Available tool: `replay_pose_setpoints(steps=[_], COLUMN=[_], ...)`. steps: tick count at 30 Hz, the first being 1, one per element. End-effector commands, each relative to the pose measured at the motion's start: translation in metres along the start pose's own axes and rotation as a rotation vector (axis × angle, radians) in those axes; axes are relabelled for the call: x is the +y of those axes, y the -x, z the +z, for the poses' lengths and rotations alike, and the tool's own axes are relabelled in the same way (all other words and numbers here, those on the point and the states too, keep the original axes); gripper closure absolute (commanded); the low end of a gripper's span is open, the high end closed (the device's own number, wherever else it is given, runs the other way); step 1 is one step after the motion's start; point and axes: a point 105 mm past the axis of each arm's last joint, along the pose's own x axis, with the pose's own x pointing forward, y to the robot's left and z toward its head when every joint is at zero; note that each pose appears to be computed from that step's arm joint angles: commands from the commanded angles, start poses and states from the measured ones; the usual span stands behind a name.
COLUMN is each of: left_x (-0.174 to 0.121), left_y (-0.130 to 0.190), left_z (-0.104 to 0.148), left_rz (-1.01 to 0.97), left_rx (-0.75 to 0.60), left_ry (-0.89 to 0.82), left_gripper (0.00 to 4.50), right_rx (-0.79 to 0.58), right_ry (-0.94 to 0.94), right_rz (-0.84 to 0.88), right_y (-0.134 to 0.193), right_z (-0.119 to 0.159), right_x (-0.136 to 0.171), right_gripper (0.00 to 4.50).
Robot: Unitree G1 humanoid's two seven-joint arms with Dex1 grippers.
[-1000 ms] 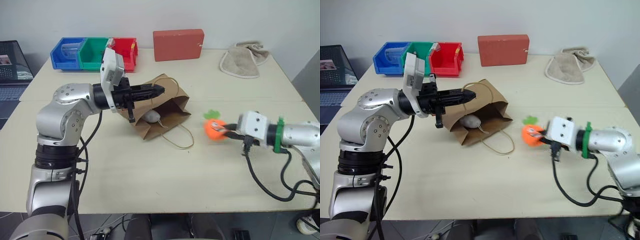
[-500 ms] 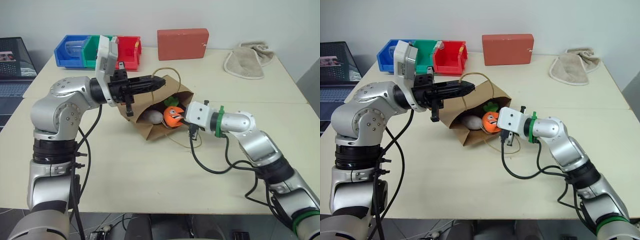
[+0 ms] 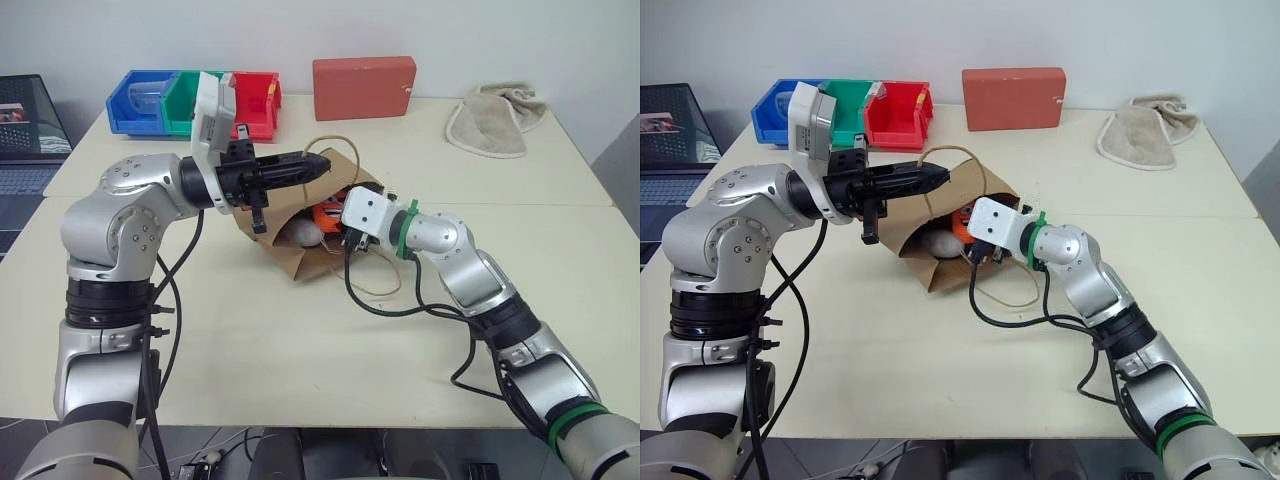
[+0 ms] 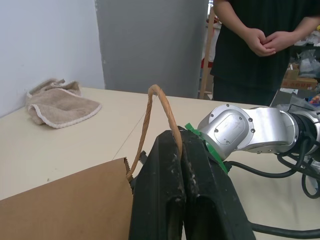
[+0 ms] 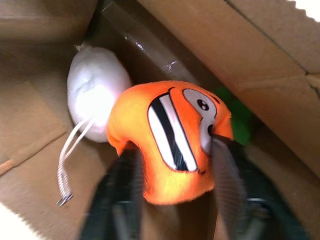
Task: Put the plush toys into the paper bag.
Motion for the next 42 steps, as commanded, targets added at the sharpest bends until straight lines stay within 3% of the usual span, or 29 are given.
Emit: replay_pose_setpoints(steps=[1,5,10,14,17,22,28,31,41,42], left_x=[0.004,0.006,0.008,0.009,0.008,0.007,0.007,0.007,0.014,0.014], left_y=[0.002,0.002,-0.003,-0.006,-0.006,-0.006,-0.005,-0.005,0.0,0.001], left_z=[0.011,0.01,0.009,0.009,0.008,0.008,0.009,0.01,0.014,0.014], left_rz=[0.023,0.029,0.027,0.03,0.029,0.027,0.028,0.034,0.085,0.089], left_rx=[-0.022,-0.022,-0.028,-0.033,-0.035,-0.03,-0.028,-0.027,-0.038,-0.039], left_ry=[-0.045,-0.046,-0.045,-0.05,-0.049,-0.054,-0.059,-0.062,-0.08,-0.082], left_gripper=[4.5,4.5,4.5,4.5,4.5,4.5,4.5,4.5,4.5,4.5], right_rx=[-0.099,-0.096,-0.143,-0.142,-0.022,0.152,0.155,0.148,0.145,0.143], right_ry=[-0.036,-0.028,-0.067,-0.193,-0.315,-0.548,-0.806,-0.835,-0.843,-0.847], right_rz=[-0.002,0.035,0.172,0.299,0.263,0.053,-0.006,0.023,0.043,0.042], right_y=[0.016,0.028,0.068,0.107,0.121,0.106,0.076,0.064,0.063,0.065], right_z=[0.029,0.034,0.048,0.042,0.003,-0.062,-0.077,-0.075,-0.071,-0.071], right_x=[-0.009,-0.007,0.002,0.017,0.027,0.035,0.034,0.037,0.035,0.035], right_gripper=[1.44,0.02,0.02,0.02,0.02,0.02,0.02,0.65,4.32,4.48])
